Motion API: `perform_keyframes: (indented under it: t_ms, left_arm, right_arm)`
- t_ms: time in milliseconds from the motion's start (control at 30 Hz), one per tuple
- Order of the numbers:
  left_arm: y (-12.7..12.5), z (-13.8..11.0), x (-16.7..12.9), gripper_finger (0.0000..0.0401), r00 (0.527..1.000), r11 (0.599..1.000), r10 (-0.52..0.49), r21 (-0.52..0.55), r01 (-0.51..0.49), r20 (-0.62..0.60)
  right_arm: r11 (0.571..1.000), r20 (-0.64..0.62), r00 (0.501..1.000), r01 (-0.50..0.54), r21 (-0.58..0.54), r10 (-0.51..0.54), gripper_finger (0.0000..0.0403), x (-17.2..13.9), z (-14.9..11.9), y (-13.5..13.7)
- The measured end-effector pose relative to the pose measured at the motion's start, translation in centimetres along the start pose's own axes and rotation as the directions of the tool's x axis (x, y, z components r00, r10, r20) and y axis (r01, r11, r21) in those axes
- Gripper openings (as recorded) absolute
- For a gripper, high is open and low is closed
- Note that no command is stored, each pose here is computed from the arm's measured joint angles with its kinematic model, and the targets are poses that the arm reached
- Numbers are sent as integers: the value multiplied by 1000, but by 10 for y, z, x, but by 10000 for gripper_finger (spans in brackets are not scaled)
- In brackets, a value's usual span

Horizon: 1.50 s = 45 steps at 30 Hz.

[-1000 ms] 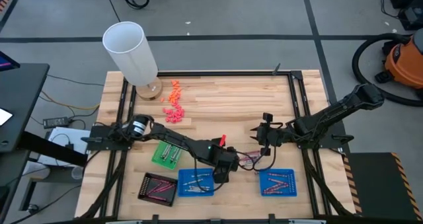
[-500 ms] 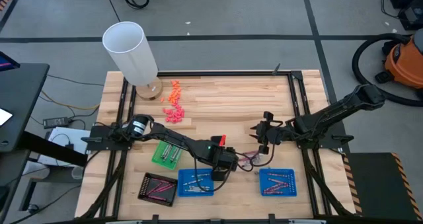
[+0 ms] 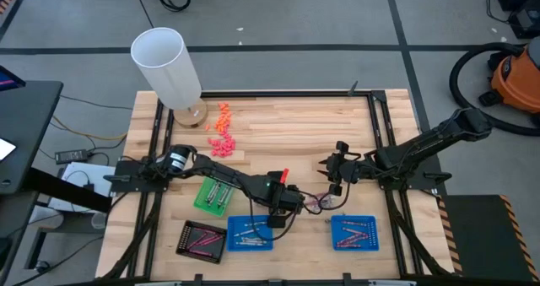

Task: Sort crayons
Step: Put the pink crayon into the right blue basket

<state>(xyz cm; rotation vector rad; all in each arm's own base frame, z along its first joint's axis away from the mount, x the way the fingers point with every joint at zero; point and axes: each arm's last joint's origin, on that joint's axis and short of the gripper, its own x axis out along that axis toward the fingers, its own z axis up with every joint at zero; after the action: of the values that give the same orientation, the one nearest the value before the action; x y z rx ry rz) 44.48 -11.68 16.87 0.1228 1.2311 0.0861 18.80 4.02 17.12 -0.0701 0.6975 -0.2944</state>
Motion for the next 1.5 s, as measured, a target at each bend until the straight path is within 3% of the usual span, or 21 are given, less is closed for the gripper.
perform_keyframes:
  t_ms: [233, 433, 633, 800, 900, 1000, 1367, 1500]
  left_arm:
    - [0, -3, 0, 155, 999, 1000, -6, 23, 7, -36]
    - [-2, 1, 3, 155, 1000, 999, -20, 33, 20, 13]
    - [-7, 7, 3, 155, 988, 986, -145, 88, 140, 56]
    - [-1, 7, -1, 155, 994, 992, -96, 83, 92, 54]
    - [3, 9, -9, 155, 995, 993, -58, 106, 50, 81]
    - [3, 8, -8, 155, 995, 990, -79, 119, 70, 69]
    - [1, 8, 5, 155, 989, 975, -141, 181, 129, 53]
    - [8, 10, 12, 155, 981, 972, -191, 144, 184, 40]
  right_arm:
    - [1000, 1, 1000, -3, -3, 3, 145, 0, 0, 1]
    - [1000, 6, 1000, -4, -1, 4, 145, 0, 0, 1]
    - [1000, 12, 1000, -8, 0, 8, 145, 0, 1, 1]
    - [991, 33, 991, -133, 32, 132, 145, 1, 5, 7]
    - [980, -26, 980, -196, 38, 197, 144, 6, 0, 12]
    - [969, -106, 963, -246, 13, 246, 144, 8, -3, 22]
    - [980, -130, 976, -187, -70, 177, 144, 7, 6, 32]
    - [983, -116, 981, -164, -82, 154, 144, 8, 7, 31]
